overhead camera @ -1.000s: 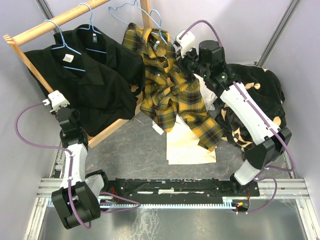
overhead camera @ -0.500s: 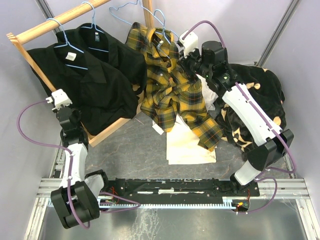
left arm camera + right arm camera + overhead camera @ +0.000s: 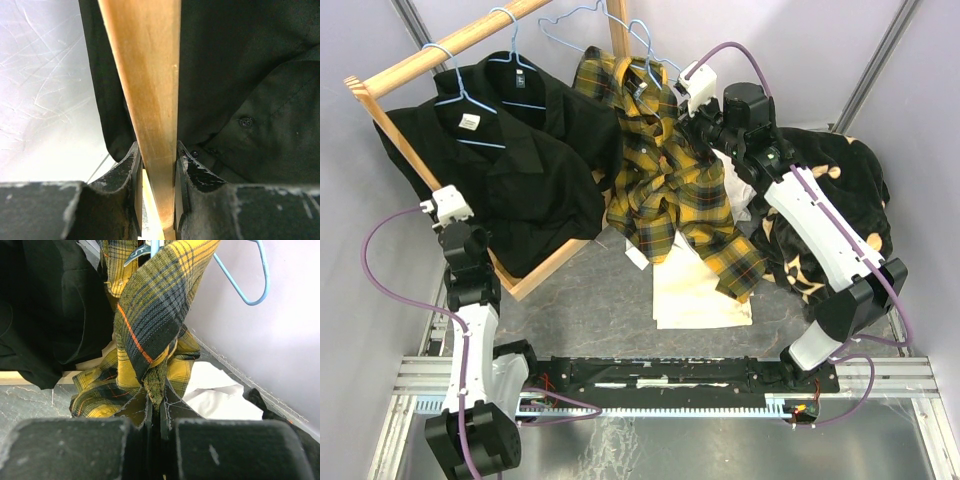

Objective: Place the shirt on the hanger

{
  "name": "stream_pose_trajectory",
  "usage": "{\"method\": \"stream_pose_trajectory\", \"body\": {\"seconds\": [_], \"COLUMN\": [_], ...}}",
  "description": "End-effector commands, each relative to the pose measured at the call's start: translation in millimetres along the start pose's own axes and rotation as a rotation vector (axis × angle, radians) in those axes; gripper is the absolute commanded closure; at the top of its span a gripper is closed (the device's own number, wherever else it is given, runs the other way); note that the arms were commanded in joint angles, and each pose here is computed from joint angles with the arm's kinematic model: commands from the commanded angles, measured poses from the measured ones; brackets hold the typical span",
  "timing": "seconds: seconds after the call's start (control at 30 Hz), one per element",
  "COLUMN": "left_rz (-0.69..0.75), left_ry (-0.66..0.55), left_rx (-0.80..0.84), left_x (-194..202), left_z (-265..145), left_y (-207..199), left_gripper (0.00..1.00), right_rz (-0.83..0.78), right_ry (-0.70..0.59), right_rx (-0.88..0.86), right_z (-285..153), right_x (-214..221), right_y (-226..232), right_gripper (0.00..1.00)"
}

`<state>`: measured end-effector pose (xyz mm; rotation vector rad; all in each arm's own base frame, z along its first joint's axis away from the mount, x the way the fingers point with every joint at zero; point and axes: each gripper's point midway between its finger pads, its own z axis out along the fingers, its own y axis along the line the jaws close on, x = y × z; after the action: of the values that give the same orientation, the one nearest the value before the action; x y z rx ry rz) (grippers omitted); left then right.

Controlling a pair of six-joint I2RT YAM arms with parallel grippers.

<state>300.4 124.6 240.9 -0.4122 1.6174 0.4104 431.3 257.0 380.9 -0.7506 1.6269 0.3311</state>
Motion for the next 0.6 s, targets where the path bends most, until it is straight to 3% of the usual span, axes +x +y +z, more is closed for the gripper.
{"method": "stream_pose_trajectory", "body": {"seconds": [0.0,0.2,0.33,0.57], "left_rz": [0.001,0.068,0.113,0.172], "left_ry": [-0.088,-0.165,-0.187,-0.202], "left_rx": [0.248,0.644,0.818,0.900], "left_x": [-37.8,-53.3,-52.1,-46.7], "left_z": [-10.8,-41.4,-64.1,-81.7], "left_y": [-49.2,-113.2,-140.7,-154.8], "left_gripper": [0.97,0.97,0.97,0.97], "right_rz": [-0.001,0.002,0.004,0.023], "right_ry": [-0.149,-0.145,-0.151,-0.159], "right_rx": [0.024,0.016,0.019,0.010], "right_z": [-20.5,-18.2,-17.4,-14.6], "right_x": [-48.7,-46.0,-46.5,-47.4], "right_y": [-7.2,-5.7,-6.3,-4.7], "right_gripper": [1.00,1.00,1.00,1.00]}}
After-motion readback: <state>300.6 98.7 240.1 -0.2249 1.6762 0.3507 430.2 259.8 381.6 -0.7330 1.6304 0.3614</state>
